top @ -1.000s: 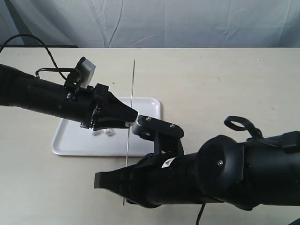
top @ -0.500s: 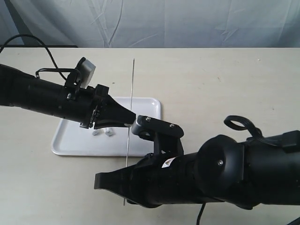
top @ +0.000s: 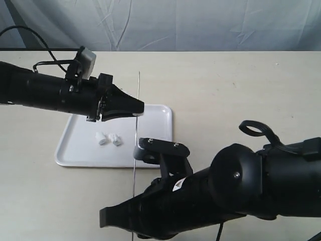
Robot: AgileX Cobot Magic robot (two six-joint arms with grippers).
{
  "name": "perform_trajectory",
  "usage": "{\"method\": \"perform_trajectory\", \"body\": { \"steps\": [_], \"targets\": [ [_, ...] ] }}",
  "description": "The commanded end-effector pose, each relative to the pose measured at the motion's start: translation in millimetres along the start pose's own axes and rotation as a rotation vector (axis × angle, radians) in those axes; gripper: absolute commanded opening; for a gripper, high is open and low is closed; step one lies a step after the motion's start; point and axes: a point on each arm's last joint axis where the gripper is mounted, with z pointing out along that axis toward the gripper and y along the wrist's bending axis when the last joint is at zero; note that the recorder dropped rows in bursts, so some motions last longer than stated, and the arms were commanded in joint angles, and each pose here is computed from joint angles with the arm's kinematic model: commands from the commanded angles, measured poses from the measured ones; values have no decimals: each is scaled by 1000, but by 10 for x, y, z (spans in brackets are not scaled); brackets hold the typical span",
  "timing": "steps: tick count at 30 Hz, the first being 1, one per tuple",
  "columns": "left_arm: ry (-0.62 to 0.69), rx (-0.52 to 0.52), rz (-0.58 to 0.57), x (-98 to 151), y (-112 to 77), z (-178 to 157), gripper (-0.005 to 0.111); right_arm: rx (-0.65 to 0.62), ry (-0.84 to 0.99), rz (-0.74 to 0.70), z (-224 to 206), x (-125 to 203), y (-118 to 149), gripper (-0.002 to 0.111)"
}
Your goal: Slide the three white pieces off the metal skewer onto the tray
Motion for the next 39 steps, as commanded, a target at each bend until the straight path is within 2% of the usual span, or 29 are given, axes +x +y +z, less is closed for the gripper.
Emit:
{"method": "perform_trajectory", "body": {
  "steps": [1, 7, 15, 17, 21, 23, 27, 33, 39],
  "targets": [
    [-150, 1, 2, -270, -7, -202, 15, -17, 130, -66, -2, 123, 22, -1],
    [-239, -30, 4, -432, 81, -473, 15, -22, 179, -82, -9, 167, 24, -1],
    [-278, -76, -4, -466, 203, -712, 15, -22, 192, -90, -11, 178, 22, -1],
    [-248, -123, 11, -438, 253, -735, 15, -19, 176, -90, -8, 164, 20, -1],
    [-103, -330, 42, -307, 423, -701, 15, -1, 87, -90, 2, 79, 5, -1],
    [-31, -421, 57, -221, 492, -651, 15, 1, 43, -87, -18, -6, -1, -1],
    [58, -576, 93, -112, 587, -564, 18, -28, 83, -97, -129, -295, -4, -1],
    [80, -634, 133, -45, 603, -442, 32, -33, 125, -110, -355, -779, -7, -1],
    [105, -635, 158, -24, 578, -378, 34, 152, 228, -110, -266, -1071, -183, -1]
  ]
}}
